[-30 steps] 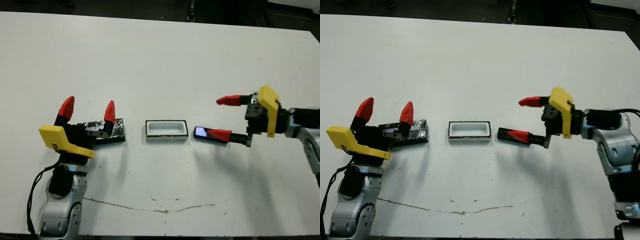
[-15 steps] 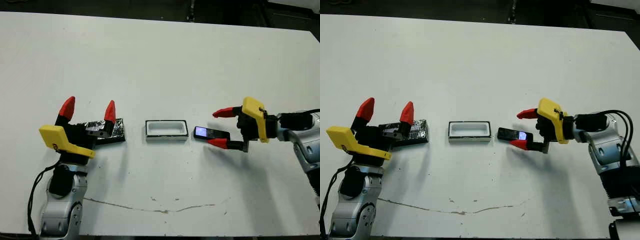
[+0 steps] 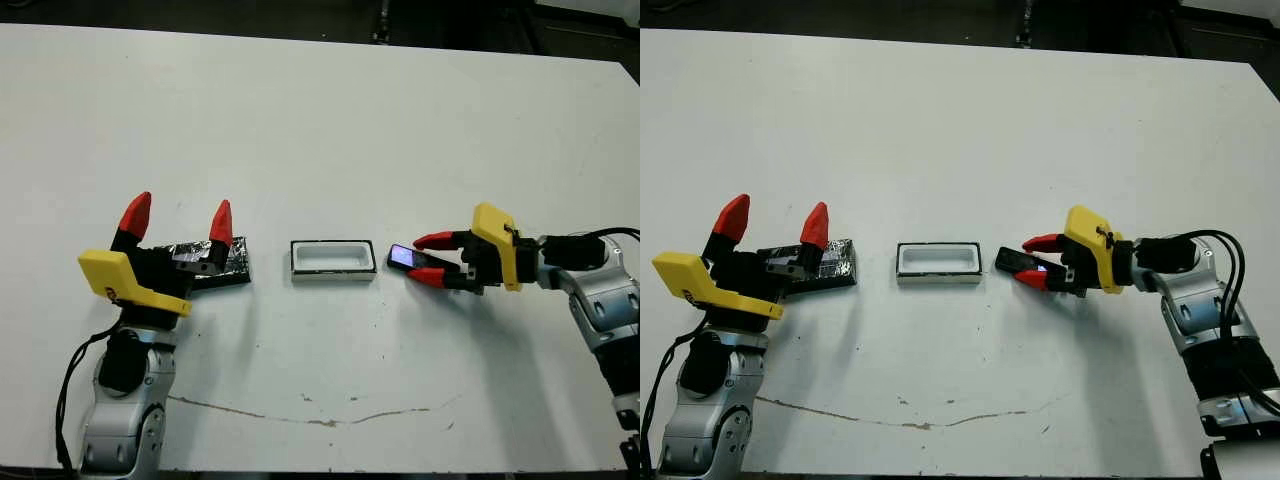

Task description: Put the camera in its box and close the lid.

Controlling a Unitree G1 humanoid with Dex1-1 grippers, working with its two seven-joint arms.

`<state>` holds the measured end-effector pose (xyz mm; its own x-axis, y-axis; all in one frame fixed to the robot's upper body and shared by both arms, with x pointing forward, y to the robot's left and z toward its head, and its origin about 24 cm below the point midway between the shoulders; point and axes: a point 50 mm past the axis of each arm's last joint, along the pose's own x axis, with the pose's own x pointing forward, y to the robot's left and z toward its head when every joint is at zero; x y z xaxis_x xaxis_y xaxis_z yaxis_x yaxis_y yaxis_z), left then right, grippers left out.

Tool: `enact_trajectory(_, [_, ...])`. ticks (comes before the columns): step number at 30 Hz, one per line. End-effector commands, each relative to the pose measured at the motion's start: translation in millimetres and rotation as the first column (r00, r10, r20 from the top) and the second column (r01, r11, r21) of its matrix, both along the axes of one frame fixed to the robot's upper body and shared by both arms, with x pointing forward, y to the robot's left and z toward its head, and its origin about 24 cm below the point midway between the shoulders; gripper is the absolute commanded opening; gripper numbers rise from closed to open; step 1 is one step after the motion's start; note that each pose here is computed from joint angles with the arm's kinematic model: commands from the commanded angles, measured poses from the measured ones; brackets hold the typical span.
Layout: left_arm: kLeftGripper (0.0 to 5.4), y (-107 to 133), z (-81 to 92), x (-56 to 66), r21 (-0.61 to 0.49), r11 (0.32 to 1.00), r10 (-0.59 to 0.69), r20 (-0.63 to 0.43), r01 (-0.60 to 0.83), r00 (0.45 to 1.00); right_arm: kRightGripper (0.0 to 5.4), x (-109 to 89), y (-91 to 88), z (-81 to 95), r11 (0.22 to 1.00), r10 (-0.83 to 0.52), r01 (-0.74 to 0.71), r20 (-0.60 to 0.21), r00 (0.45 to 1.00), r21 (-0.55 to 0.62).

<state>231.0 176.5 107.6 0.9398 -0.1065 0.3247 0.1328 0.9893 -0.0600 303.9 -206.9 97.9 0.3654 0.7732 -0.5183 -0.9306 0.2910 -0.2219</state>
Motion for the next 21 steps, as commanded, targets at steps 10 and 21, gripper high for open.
enact_trajectory(10, [5.4,2,-3.9,-2.5,-0.004,1.0,0.01,-0.026,-0.01,1.0,1.66,-3.9,-0.5,-6.1,0.997,0.024,-0.027,-0.039,0.999,-0.07])
enact_trajectory(21, [5.4,1,-4.0,-2.8,-0.006,1.0,0.013,-0.03,-0.013,0.999,1.66,22.1,2.6,54.8,0.998,-0.02,0.013,0.104,0.994,0.067])
